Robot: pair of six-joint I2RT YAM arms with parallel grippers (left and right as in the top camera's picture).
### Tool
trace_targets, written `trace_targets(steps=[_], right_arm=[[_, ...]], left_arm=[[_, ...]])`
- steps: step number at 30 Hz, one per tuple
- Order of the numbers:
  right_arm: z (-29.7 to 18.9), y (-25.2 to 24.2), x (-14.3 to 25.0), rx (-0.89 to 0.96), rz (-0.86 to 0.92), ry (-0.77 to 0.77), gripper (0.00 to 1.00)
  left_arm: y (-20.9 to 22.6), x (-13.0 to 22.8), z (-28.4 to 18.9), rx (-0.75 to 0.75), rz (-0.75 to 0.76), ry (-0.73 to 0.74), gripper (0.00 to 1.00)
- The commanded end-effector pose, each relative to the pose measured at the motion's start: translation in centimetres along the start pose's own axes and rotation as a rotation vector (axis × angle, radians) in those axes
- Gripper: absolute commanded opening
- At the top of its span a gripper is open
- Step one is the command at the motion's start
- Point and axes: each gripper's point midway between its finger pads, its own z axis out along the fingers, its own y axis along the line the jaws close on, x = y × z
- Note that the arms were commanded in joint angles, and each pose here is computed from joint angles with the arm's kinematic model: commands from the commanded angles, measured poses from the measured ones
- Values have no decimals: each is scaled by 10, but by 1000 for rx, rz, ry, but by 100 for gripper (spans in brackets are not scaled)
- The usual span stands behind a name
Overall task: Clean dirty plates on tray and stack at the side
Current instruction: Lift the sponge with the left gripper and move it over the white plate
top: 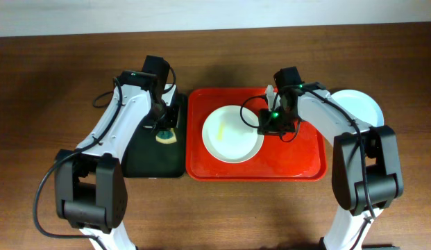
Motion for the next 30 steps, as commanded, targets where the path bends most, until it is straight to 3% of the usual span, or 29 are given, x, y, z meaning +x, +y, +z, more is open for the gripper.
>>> trace_targets(steps=[1, 8, 11, 17, 18, 20, 21, 22, 26, 30], right_arm=[[7, -1, 3, 7, 0, 10, 18], [8, -13, 2, 73, 19, 4, 13], [8, -11, 3, 66, 37, 7, 4], [8, 1, 7, -8, 39, 27, 4], [8, 1, 7, -7, 39, 26, 8], [8, 1, 7, -7, 39, 26, 29], [8, 1, 7, -7, 39, 26, 32], [8, 1, 7, -7, 39, 26, 31], [10, 2, 8, -6, 35, 30, 14], [14, 11, 11, -7, 10, 41, 8]], left_arm=[[-2, -2, 1, 12, -10, -1, 0], [-2, -3, 1, 12, -10, -5, 0], [-2, -4, 1, 12, -10, -10, 0], [-2, -5, 1, 12, -9, -13, 0], [-2, -5, 1, 12, -9, -14, 0], [-2, -6, 1, 13, -9, -16, 0], [-2, -6, 1, 13, -9, -16, 0], [-2, -6, 1, 13, -9, -17, 0], [-2, -7, 1, 13, -11, -23, 0], [-2, -7, 1, 13, -15, -23, 0]])
